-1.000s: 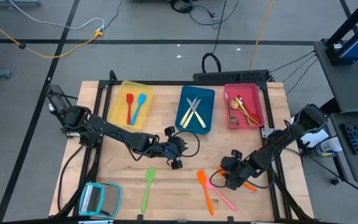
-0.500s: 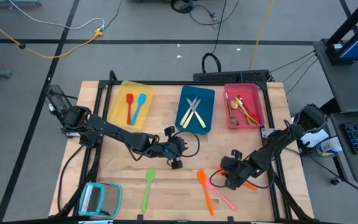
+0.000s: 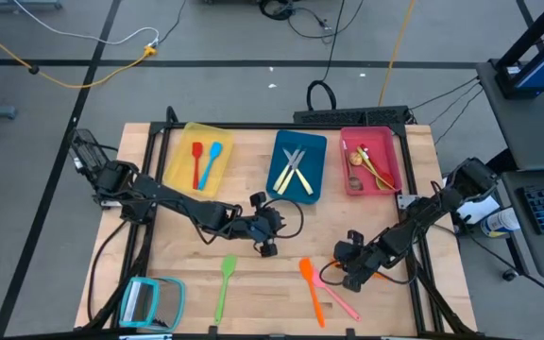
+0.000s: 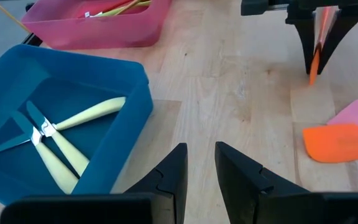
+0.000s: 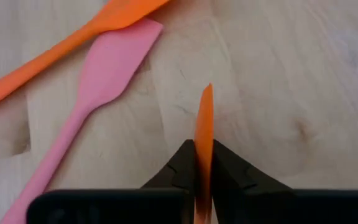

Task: Pick & Place Kitchen Items
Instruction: Put the right orange spatula into the yellow bin

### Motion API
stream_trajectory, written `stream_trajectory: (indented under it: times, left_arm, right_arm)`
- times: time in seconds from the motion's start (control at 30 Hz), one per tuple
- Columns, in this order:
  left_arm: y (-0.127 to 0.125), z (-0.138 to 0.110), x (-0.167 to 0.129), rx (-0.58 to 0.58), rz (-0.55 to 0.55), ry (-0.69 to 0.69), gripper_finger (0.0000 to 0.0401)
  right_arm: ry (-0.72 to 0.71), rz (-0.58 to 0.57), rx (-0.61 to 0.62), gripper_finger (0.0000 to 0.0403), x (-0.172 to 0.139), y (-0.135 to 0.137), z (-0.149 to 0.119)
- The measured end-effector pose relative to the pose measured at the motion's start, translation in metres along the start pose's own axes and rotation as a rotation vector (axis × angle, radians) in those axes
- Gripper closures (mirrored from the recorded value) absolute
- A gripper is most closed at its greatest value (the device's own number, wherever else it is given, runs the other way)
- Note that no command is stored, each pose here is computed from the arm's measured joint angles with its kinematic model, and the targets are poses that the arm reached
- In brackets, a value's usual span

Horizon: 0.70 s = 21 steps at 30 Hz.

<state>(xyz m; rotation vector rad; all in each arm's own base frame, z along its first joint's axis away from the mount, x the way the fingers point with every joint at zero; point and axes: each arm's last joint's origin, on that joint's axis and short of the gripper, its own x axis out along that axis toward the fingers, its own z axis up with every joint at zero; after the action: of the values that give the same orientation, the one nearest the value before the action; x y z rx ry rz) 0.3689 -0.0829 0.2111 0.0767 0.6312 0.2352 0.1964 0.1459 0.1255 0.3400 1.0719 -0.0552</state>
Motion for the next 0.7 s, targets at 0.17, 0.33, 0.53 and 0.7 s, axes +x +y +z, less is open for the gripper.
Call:
stream_trajectory:
  times: [0.17,0.33,0.53,0.7]
  left_arm:
    - [0.000,0.000,0.000,-0.001,0.000,0.000,0.0313]
    - [-0.002,0.000,-0.001,-0.027,-0.005,-0.004,0.0313]
    - [-0.004,0.003,-0.002,-0.058,-0.016,-0.031,0.0313]
    - [-0.004,0.003,-0.002,-0.077,-0.017,-0.034,0.0313]
  right_arm:
    - [-0.019,0.028,-0.025,0.0386,-0.009,0.000,0.003]
    - [-0.120,0.050,-0.057,0.0385,-0.024,0.002,0.011]
    - [-0.367,-0.014,-0.161,0.0382,-0.052,0.000,0.025]
    - [-0.553,-0.097,-0.215,0.0381,-0.080,-0.006,0.036]
